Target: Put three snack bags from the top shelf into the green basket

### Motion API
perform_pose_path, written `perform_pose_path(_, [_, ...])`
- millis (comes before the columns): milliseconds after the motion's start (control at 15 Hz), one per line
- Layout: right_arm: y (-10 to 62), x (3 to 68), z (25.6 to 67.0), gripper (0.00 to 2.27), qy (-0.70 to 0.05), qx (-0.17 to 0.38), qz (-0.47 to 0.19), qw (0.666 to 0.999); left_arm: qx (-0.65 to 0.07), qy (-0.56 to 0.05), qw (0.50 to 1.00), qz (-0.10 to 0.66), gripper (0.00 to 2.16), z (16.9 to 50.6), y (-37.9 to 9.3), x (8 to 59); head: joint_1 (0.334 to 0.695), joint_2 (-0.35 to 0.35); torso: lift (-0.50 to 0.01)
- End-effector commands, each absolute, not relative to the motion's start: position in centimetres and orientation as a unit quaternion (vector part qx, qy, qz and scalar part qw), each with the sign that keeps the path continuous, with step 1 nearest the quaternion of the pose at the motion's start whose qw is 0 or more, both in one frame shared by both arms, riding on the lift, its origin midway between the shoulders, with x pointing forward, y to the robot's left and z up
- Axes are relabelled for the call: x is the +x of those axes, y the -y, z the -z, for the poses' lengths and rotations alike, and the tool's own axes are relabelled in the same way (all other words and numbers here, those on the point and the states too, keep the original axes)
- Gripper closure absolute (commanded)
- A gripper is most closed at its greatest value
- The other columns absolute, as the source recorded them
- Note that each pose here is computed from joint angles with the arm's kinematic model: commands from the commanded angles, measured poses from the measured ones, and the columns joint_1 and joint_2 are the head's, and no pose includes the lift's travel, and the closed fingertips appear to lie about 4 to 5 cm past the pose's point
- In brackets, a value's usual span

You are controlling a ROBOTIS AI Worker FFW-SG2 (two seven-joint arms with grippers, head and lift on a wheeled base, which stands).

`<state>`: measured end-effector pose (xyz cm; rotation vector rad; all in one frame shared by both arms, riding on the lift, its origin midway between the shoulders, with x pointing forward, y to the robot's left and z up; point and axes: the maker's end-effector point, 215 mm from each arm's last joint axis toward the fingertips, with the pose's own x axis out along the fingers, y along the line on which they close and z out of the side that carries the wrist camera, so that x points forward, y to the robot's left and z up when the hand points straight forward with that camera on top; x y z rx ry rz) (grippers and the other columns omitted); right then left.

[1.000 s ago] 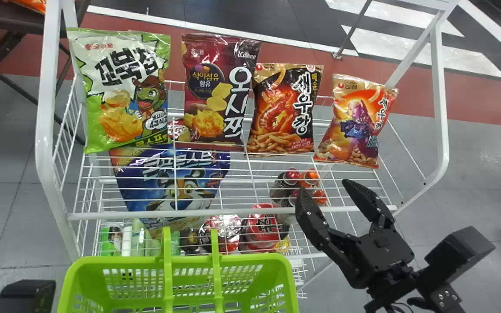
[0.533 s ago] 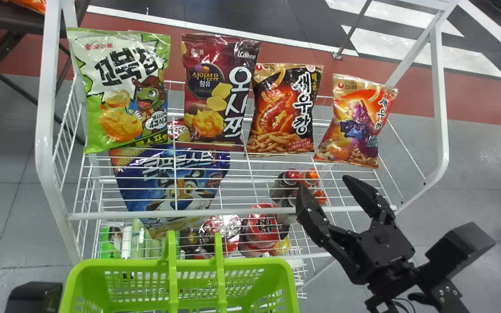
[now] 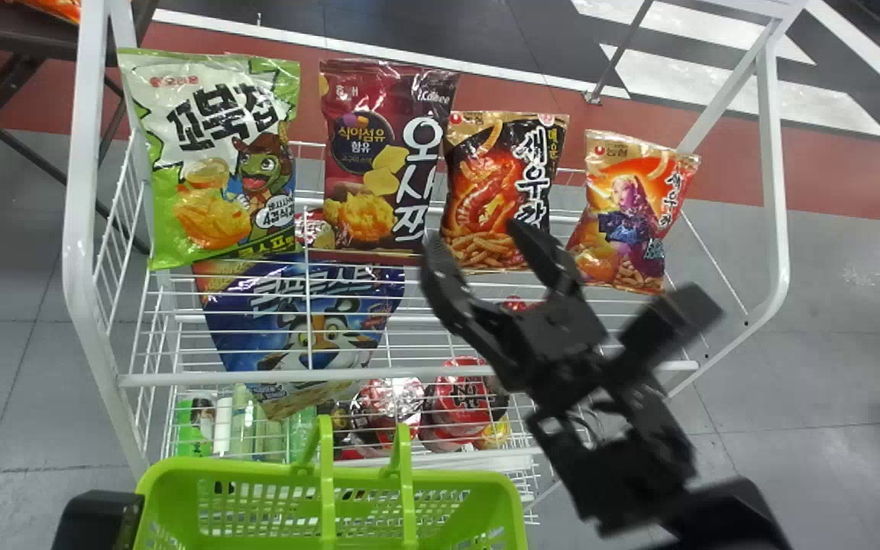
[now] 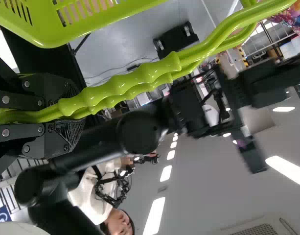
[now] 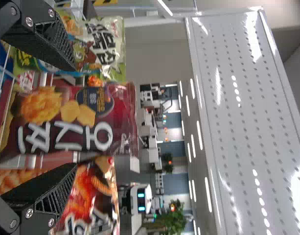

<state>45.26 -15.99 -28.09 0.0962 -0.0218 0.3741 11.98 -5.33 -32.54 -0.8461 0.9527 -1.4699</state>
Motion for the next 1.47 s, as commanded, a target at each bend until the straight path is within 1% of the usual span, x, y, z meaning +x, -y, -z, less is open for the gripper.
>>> perform_pose_path(0, [11.7, 48.5, 30.2, 0.13, -0.024, 0.052, -0.216, 0.975, -0.359, -0.405, 0.562, 0.626, 1.63, 32.6, 5.7, 12.0, 0.695, -0.35, -0.045])
perform_pose_path(133, [9.1, 50.1, 30.5, 0.13, -0.029, 0.058, -0.23, 0.971, -0.363, -0.407, 0.561, 0.623, 1.63, 32.7, 5.9, 12.0, 0.695, -0.35, -0.045])
perform_pose_path(200, [7.5, 51.0, 30.8, 0.13, -0.035, 0.065, -0.24, 0.968, -0.362, -0.408, 0.563, 0.621, 1.63, 33.0, 6.0, 12.1, 0.695, -0.335, -0.045])
perform_pose_path(267, [6.3, 51.7, 31.2, 0.13, -0.04, 0.068, -0.249, 0.965, -0.362, -0.408, 0.563, 0.622, 1.63, 32.9, 6.2, 12.1, 0.695, -0.314, -0.045])
perform_pose_path(333, [5.0, 52.6, 31.6, 0.13, -0.044, 0.073, -0.258, 0.962, -0.36, -0.41, 0.562, 0.622, 1.63, 33.1, 6.3, 11.9, 0.695, -0.265, -0.045])
perform_pose_path(400, [3.7, 53.5, 31.8, 0.13, -0.048, 0.074, -0.268, 0.959, -0.361, -0.41, 0.562, 0.621, 1.63, 33.1, 6.3, 12.0, 0.695, -0.24, -0.045])
perform_pose_path(600, [0.9, 56.5, 32.3, 0.13, -0.057, 0.08, -0.282, 0.954, -0.364, -0.417, 0.559, 0.618, 1.63, 33.4, 6.4, 12.0, 0.695, -0.183, -0.045])
perform_pose_path(667, [0.0, 57.4, 32.1, 0.13, -0.055, 0.077, -0.287, 0.953, -0.364, -0.418, 0.559, 0.617, 1.63, 33.5, 6.5, 12.1, 0.695, -0.164, -0.045])
perform_pose_path(733, [-0.7, 58.2, 31.8, 0.13, -0.053, 0.075, -0.291, 0.952, -0.365, -0.421, 0.557, 0.616, 1.63, 33.6, 6.6, 12.0, 0.695, -0.132, -0.045])
perform_pose_path(800, [-0.9, 58.8, 31.8, 0.14, -0.056, 0.07, -0.294, 0.952, -0.365, -0.423, 0.556, 0.615, 1.63, 33.6, 6.6, 12.0, 0.695, -0.118, -0.045])
perform_pose_path(933, [-2.0, 58.7, 32.7, 0.57, -0.084, 0.068, -0.32, 0.941, -0.366, -0.424, 0.555, 0.615, 1.63, 33.7, 6.6, 11.9, 0.695, -0.099, -0.045])
perform_pose_path(1000, [-2.3, 58.3, 33.1, 0.94, -0.095, 0.069, -0.328, 0.937, -0.367, -0.424, 0.554, 0.615, 1.63, 33.7, 6.6, 11.9, 0.695, -0.091, -0.045])
perform_pose_path(1067, [-2.5, 57.8, 33.9, 1.46, -0.112, 0.07, -0.333, 0.934, -0.368, -0.424, 0.553, 0.616, 1.63, 33.7, 6.6, 11.9, 0.695, -0.083, -0.045])
perform_pose_path(1133, [-2.6, 57.7, 34.0, 1.76, -0.115, 0.071, -0.334, 0.933, -0.369, -0.425, 0.551, 0.616, 1.63, 33.7, 6.7, 11.9, 0.695, -0.077, -0.045])
perform_pose_path(1200, [-2.3, 57.9, 34.0, 1.96, -0.116, 0.069, -0.331, 0.934, -0.37, -0.425, 0.55, 0.616, 1.63, 33.7, 6.7, 11.9, 0.695, -0.07, -0.045])
perform_pose_path(1400, [-2.2, 56.8, 33.2, 2.07, -0.117, 0.07, -0.334, 0.933, -0.371, -0.423, 0.549, 0.618, 1.63, 33.6, 6.7, 12.0, 0.695, -0.073, -0.045])
